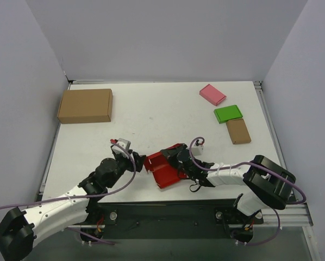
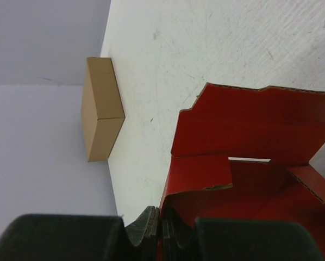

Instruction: Fold the paper box

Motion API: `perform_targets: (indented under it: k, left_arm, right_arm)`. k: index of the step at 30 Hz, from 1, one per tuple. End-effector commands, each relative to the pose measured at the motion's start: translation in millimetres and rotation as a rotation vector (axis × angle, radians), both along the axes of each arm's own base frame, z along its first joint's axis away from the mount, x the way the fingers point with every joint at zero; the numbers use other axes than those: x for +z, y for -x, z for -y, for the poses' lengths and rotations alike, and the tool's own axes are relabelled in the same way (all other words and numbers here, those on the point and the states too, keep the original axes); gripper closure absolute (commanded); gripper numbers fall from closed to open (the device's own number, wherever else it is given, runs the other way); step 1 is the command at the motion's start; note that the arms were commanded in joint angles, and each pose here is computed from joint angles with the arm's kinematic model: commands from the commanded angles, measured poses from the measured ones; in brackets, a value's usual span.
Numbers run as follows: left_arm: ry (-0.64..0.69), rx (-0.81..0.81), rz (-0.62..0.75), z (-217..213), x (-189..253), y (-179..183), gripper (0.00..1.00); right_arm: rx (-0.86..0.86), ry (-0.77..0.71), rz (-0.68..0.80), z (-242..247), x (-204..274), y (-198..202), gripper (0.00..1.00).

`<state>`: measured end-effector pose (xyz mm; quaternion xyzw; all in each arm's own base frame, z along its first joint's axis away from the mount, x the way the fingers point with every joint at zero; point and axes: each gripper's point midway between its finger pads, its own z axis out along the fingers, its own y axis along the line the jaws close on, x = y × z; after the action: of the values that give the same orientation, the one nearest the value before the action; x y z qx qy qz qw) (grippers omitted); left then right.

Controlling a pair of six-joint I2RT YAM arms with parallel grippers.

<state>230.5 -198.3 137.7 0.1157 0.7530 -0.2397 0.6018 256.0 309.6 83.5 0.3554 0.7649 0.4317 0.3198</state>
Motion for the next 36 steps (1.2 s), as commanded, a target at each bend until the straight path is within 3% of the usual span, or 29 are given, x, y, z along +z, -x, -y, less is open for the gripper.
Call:
perform_targets:
  k: [1, 6, 17, 26, 28, 36]
  left_arm:
    - [0.036, 0.074, -0.167, -16, -20, -6, 0.21]
    - [0.049, 0.178, -0.301, -35, -56, -11, 0.21]
    - [-0.027, 0.082, -0.427, -12, -87, -8, 0.24]
    - [0.025, -0.137, -0.28, 18, -71, 0, 0.31]
    - [0.023, -0.184, -0.254, 24, -68, 1, 0.4]
    - [0.026, -0.265, -0.223, 38, -68, 5, 0.51]
  right_arm:
    - [0.011, 0.028, 0.087, 5, 4, -5, 1.0]
    - [0.016, 0.017, 0.099, 5, 5, -4, 1.0]
    - [0.018, 0.004, 0.107, 6, 6, -4, 1.0]
    - [0.033, 0.006, 0.1, 1, 3, -4, 1.0]
    - [0.034, 0.004, 0.1, 1, 4, -4, 1.0]
    - [0.038, 0.02, 0.098, 1, 2, -3, 1.0]
